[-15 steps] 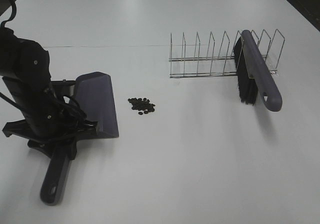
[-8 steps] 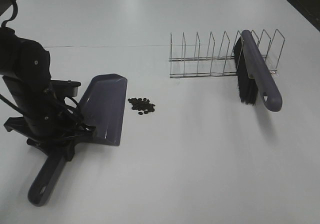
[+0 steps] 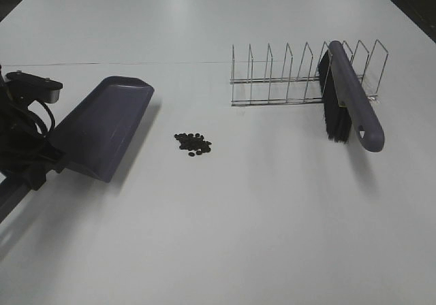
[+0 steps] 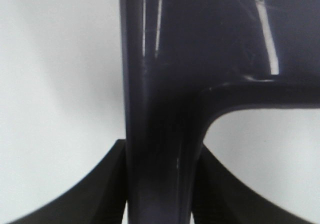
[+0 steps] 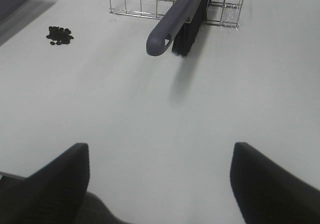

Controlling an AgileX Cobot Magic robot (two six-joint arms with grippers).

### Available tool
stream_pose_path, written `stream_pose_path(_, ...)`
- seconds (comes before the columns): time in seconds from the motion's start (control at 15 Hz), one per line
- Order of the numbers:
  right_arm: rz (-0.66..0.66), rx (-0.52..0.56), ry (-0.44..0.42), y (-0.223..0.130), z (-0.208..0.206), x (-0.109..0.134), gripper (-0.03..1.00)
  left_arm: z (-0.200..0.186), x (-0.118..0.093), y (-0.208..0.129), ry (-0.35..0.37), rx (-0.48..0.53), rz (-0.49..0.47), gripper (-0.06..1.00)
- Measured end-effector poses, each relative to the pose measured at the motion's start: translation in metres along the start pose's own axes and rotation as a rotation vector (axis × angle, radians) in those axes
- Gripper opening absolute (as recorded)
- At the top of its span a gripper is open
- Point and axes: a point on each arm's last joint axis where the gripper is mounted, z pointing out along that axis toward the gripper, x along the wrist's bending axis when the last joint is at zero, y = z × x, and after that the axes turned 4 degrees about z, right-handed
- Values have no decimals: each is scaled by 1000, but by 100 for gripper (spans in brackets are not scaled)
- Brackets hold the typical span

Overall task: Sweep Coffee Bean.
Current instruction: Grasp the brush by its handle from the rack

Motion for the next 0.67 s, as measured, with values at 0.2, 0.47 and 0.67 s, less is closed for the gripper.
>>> stream_pose_path(0.2,54,-7,-26,15,-7,-1,68,0,5,0,37,-4,175,32)
stream_pose_path(0.47,66,124,-48,60,-1,-2,68,-1,9,4,84,-32,256,32)
stream_pose_path(0.67,73,278,-55,94,16,-3,68,-1,9,4,87,-36,260,32)
